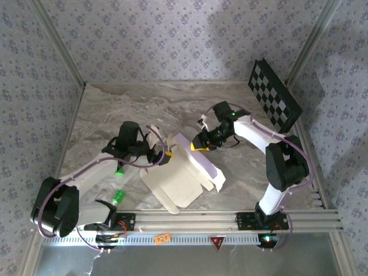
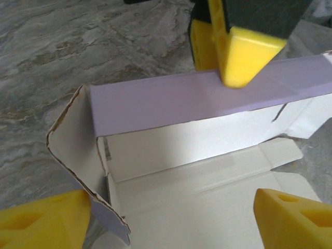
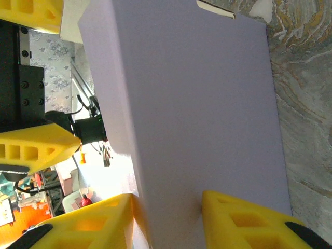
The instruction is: Fold the paper box
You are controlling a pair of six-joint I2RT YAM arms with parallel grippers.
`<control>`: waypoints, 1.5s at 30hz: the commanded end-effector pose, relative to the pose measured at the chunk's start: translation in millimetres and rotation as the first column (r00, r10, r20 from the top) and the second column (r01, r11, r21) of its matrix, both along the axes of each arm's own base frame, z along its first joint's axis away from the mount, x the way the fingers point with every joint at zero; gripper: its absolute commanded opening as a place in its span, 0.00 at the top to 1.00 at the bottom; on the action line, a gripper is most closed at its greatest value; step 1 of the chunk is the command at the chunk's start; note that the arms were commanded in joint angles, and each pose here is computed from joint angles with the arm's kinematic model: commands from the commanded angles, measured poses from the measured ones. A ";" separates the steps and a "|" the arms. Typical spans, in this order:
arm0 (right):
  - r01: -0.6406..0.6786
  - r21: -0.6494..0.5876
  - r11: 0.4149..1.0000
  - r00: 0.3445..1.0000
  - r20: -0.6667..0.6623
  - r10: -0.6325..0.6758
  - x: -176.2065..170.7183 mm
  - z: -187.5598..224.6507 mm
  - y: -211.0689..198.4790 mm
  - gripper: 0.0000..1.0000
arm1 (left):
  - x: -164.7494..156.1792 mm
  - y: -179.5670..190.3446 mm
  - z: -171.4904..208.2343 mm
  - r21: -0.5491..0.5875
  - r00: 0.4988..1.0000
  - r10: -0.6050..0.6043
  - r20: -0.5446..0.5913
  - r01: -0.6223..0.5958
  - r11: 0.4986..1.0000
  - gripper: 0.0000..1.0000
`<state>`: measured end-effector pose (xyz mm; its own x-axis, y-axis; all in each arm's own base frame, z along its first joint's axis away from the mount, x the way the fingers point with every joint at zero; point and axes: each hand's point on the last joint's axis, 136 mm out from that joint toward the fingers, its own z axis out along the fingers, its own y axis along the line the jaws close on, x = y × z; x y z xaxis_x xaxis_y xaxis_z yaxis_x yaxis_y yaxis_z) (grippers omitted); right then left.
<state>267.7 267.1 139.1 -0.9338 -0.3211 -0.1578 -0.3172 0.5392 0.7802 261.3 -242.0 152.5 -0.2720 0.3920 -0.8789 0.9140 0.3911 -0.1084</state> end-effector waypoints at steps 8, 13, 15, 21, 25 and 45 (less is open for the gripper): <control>0.018 -0.107 0.994 1.000 0.007 -0.017 9.9 -24.7 -8.1 0.61 | 34.4 27.1 6.5 0.002 0.975 0.212 0.060 -0.212 0.977 0.29; 0.011 -0.108 0.994 1.000 0.010 -0.010 9.3 -23.6 -5.4 0.62 | 57.0 51.6 19.0 -0.039 0.903 0.409 0.134 -0.407 0.913 0.30; 0.008 -0.109 0.994 1.000 0.011 -0.007 8.9 -23.6 -4.3 0.62 | 70.9 66.7 19.2 -0.011 0.859 0.491 0.141 -0.495 0.869 0.31; 0.004 -0.112 0.994 1.000 0.010 -0.003 10.0 -22.9 -3.3 0.62 | 101.2 75.0 7.6 0.083 0.855 0.517 0.041 -0.519 0.851 0.33; 0.001 -0.111 0.994 1.000 0.013 0.000 11.1 -22.0 -2.5 0.62 | 101.6 50.1 -5.2 0.098 0.933 0.353 -0.064 -0.346 0.933 0.34; -0.069 -0.043 0.997 0.998 -0.002 0.069 19.8 -12.3 -3.0 0.63 | 35.1 -22.2 -14.7 -0.131 0.944 -0.238 -0.227 0.212 0.968 0.41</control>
